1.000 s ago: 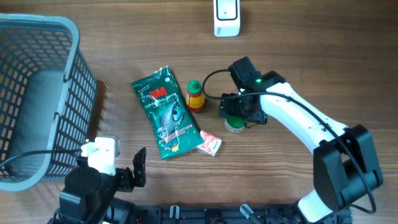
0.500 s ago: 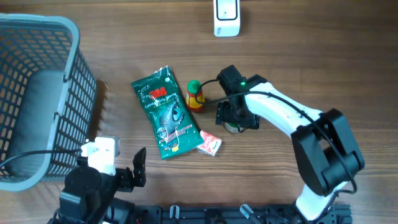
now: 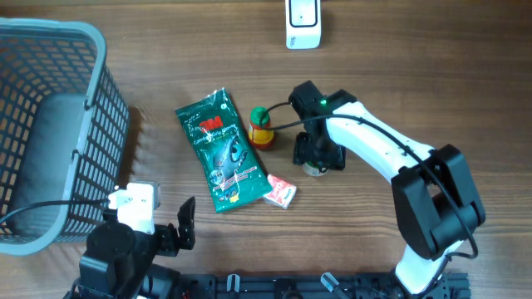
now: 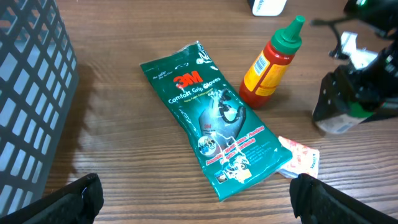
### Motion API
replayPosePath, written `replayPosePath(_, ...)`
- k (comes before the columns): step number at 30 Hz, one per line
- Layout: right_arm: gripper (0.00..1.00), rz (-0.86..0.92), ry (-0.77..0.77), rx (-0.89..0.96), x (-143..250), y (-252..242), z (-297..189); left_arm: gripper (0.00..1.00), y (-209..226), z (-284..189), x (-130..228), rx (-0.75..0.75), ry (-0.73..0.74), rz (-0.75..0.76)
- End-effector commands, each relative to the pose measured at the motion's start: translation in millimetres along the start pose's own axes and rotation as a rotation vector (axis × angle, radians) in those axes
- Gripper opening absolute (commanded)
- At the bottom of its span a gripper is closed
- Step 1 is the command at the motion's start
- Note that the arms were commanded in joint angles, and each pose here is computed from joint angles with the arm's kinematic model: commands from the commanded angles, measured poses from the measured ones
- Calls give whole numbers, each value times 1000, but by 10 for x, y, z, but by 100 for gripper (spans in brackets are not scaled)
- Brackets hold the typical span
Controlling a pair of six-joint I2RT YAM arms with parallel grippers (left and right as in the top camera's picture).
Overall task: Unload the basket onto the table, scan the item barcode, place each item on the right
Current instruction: 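Grasp the green-lidded jar with the right gripper and lift it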
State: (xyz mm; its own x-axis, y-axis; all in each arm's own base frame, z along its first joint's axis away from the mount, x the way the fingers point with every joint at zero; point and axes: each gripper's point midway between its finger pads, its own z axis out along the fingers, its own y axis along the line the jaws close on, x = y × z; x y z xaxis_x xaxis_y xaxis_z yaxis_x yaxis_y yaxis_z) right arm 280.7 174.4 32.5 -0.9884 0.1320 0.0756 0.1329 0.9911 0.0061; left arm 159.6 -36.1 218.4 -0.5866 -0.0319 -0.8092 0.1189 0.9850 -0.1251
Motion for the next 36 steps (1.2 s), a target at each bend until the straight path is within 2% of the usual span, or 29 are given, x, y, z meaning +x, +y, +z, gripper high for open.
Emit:
replayPosePath(1,63,9,-2,-111,57,141,-335,100,-17,-20,-28,9,-7,-9)
replayPosePath(4,63,37,63,-209,193,229,-474,100,-17,-20,-28,9,-7,-9)
replayPosePath(8,63,52,291,-370,589,341,-674,100,-17,-20,-29,10,-8,-9)
replayPosePath(14,60,131,537,-368,1064,269,-855,100,-17,-20,-28,9,-7,-9)
replayPosePath(25,61,111,548,-362,1102,241,-865,100,-17,-20,-28,9,-7,-9)
replayPosePath(30,61,177,485,-378,927,334,-807,100,-17,-20,-29,10,-8,-9)
replayPosePath(36,61,177,479,-397,902,371,-812,100,-17,-20,-29,10,-8,-9)
